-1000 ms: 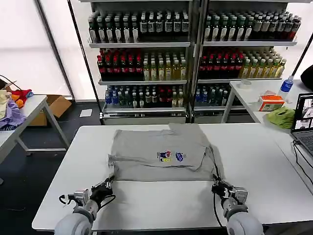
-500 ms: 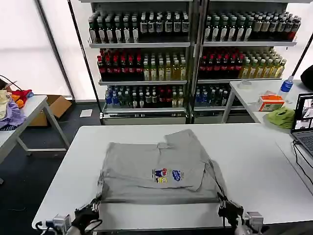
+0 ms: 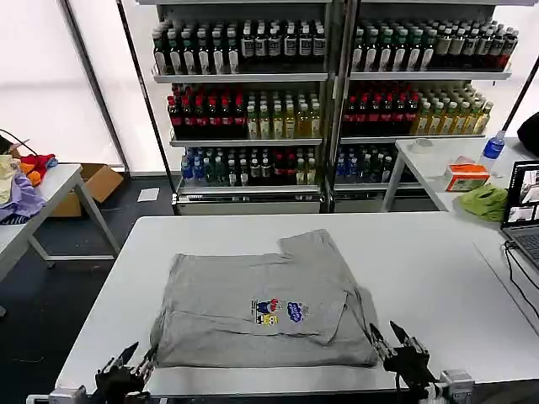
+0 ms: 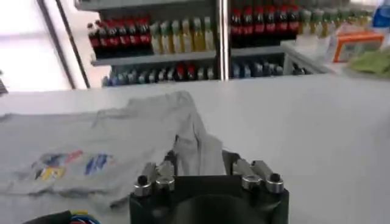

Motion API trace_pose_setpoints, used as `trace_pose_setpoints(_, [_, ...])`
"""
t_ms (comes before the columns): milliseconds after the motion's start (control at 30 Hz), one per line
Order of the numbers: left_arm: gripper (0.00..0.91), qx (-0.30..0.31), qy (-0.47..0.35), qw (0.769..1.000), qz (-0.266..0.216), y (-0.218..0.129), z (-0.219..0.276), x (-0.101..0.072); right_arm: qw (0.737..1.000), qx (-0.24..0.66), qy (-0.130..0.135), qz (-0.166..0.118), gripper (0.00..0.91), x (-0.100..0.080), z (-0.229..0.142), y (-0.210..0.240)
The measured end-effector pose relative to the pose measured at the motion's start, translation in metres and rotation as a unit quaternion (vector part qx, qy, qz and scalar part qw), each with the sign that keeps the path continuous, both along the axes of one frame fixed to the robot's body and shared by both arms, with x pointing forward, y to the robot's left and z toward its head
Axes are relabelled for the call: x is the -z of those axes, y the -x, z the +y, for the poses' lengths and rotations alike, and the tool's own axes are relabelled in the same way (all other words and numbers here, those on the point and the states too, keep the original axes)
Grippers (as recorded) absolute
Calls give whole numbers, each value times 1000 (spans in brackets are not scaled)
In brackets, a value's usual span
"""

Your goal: Fold and organize the clothes.

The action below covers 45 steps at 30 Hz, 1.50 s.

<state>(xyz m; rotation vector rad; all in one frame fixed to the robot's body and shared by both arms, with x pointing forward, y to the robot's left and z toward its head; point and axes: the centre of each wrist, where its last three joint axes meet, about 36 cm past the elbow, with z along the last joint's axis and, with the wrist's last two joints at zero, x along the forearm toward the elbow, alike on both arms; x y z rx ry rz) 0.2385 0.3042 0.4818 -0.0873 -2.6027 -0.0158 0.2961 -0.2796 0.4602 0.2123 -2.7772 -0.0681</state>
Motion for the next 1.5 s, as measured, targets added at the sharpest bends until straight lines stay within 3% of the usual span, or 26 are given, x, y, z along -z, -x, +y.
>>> trace_pose_setpoints(133, [907,28,-1,999,-22,-22,8,-6,1000,-16,-2,-13,907,2,2,-44])
trace_pose_setpoints(333, [907,75,8,997,-34,-74,26,3,999,-39,5,-20,907,11,7,-122])
trace_pose_setpoints(700, [907,123,26,992,-17,-184,60,33,998,-60,7,26,907,33,16,-246])
trace_pose_setpoints(1033, [907,111,35,993,-15,-258,77,52,996,-64,4,61,907,39,26,-302])
trace_pose_setpoints(1300, [907,101,42,994,2,-289,77,70,994,-71,1,85,887,51,36,-314])
trace_pose_setpoints(1333, [907,101,43,994,5,-291,76,72,994,-71,2,88,806,53,37,-315])
trace_pose_setpoints(1367, [907,102,43,994,8,-293,74,74,993,-72,4,91,574,54,38,-316])
trace_pose_setpoints(1400, [907,102,43,994,11,-295,73,76,993,-72,4,93,403,55,39,-317])
trace_pose_setpoints(1433, [907,102,44,994,14,-296,71,78,993,-72,3,95,0,56,41,-318])
trace_pose_setpoints(1467, [887,103,45,994,17,-296,70,80,993,-71,3,96,0,56,42,-320])
trace_pose_setpoints(1500, [746,104,46,993,19,-297,68,82,993,-71,2,97,0,57,43,-320])
